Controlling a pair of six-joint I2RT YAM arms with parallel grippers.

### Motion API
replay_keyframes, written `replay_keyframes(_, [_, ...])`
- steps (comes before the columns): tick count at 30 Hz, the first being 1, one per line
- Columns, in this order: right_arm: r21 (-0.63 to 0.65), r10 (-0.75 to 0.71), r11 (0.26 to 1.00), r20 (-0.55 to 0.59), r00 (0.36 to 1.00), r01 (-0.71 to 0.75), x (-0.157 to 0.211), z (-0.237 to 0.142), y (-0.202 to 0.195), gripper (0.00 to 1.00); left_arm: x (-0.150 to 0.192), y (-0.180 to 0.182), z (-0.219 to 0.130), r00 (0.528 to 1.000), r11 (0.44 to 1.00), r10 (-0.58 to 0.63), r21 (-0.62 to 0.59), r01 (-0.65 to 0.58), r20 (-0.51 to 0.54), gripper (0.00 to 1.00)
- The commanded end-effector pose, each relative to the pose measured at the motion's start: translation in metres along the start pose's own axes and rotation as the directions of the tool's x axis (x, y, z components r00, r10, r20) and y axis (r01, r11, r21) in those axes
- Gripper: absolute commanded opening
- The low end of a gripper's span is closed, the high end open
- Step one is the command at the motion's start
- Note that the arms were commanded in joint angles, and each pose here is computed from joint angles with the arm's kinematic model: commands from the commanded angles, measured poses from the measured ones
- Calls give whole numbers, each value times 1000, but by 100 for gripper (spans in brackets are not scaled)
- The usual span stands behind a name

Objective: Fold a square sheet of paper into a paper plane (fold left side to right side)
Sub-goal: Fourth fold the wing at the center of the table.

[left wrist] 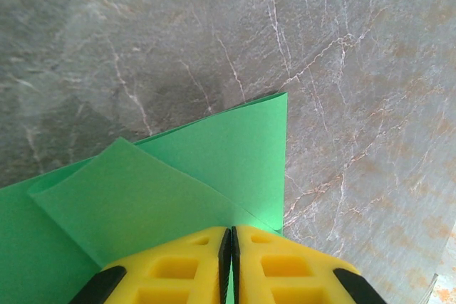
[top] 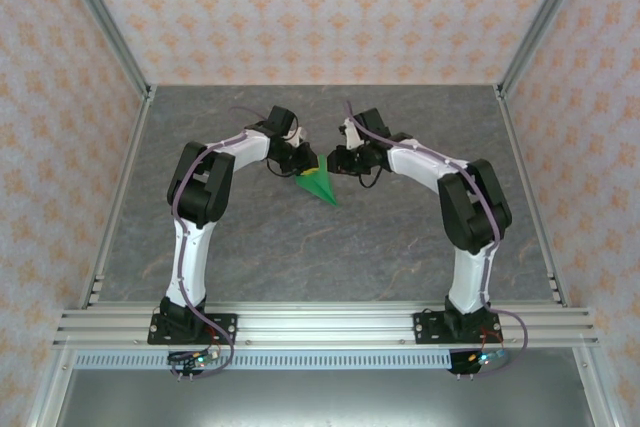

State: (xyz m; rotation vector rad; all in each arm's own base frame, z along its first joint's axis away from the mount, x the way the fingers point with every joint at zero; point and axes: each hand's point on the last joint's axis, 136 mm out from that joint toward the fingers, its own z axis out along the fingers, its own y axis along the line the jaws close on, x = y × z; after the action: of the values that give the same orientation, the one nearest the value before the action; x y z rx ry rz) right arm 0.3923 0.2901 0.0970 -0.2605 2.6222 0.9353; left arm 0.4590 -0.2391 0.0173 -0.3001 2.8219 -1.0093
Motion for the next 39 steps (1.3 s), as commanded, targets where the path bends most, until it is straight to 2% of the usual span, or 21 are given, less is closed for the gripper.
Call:
replay_keyframes(1, [-83,13,996,-109,994,-22,33,7,24,23,31,50,12,995,984,-65,-168,51,-78,15])
replay_keyframes(7, [-99,59,992,-156,986,-75,45,26,25,22,31,50,11,995,984,-65,-168,51,-77,15])
replay_keyframes(14, [-38,109,992,-225,968,-120,67,42,4,22,31,49,11,995,985,-62,-166,48,-75,15])
replay_keyframes(29, [71,121,992,-278,953,-106,92,47,-20,22,30,50,11,995,984,-65,-170,51,-77,14])
replay_keyframes(39, [87,125,991,-295,947,-103,100,48,-24,22,30,50,11,995,984,-64,-170,50,-76,14])
